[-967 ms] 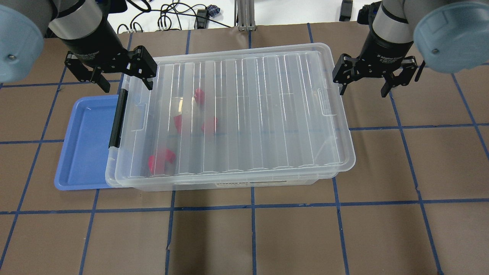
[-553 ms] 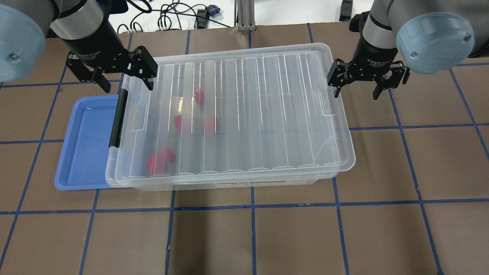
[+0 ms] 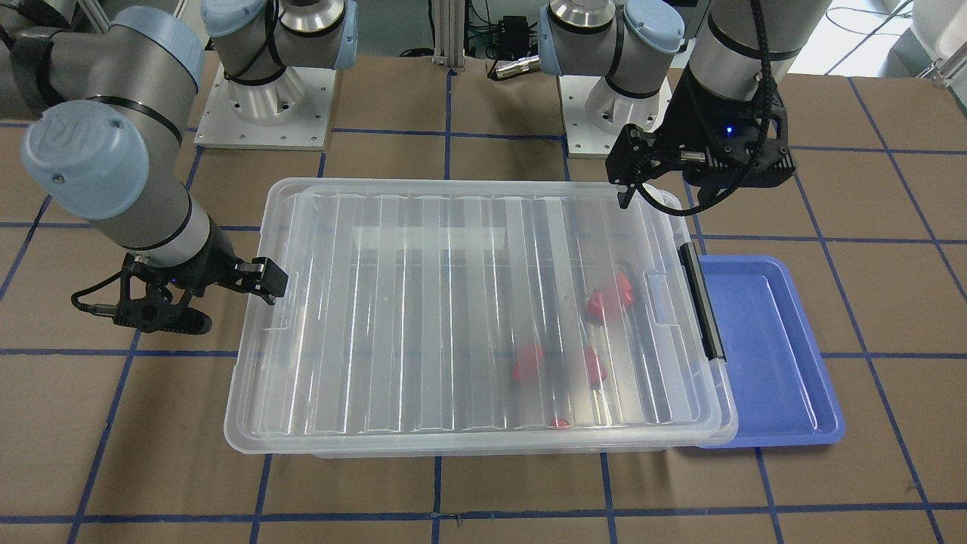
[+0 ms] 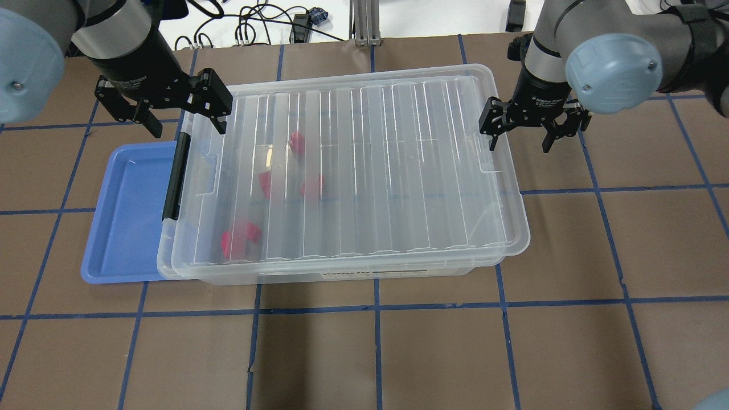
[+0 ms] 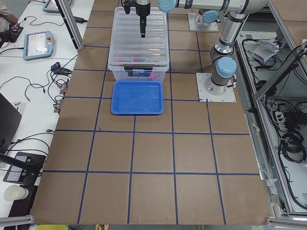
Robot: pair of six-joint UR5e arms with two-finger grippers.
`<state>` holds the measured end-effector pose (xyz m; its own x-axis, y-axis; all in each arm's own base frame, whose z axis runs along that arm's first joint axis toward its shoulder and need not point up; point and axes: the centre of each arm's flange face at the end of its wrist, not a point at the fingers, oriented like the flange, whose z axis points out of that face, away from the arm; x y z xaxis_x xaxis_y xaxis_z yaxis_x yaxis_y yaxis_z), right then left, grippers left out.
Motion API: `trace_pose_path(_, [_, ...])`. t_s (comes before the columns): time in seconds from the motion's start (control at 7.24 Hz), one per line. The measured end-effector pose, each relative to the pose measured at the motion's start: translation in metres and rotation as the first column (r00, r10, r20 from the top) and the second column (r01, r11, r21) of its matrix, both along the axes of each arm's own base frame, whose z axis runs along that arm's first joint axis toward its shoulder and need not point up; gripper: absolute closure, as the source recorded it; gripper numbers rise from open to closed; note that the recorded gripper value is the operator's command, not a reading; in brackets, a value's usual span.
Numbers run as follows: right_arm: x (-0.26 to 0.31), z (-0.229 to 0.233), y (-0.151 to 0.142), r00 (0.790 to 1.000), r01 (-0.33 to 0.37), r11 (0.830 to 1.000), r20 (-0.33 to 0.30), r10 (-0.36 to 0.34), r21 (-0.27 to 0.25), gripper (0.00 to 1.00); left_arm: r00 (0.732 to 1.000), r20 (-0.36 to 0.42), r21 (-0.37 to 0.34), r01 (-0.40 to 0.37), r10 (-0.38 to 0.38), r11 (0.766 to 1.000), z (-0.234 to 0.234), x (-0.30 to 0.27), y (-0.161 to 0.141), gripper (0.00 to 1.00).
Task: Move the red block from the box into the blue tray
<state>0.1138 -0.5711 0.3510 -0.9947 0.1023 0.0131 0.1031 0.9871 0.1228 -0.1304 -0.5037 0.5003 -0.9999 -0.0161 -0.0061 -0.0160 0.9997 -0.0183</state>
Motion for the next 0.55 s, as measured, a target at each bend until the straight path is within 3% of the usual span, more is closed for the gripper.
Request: trace_pose_path(0.55, [-0.0060,-0.0050,-0.0064,0.999,-0.040,0.999,-0.007,0.040,-0.001,0.00,1.000,-0.006,0.010,-0.001,0.001,1.000,-0.0048,-0.0006,-0.0036,0.00])
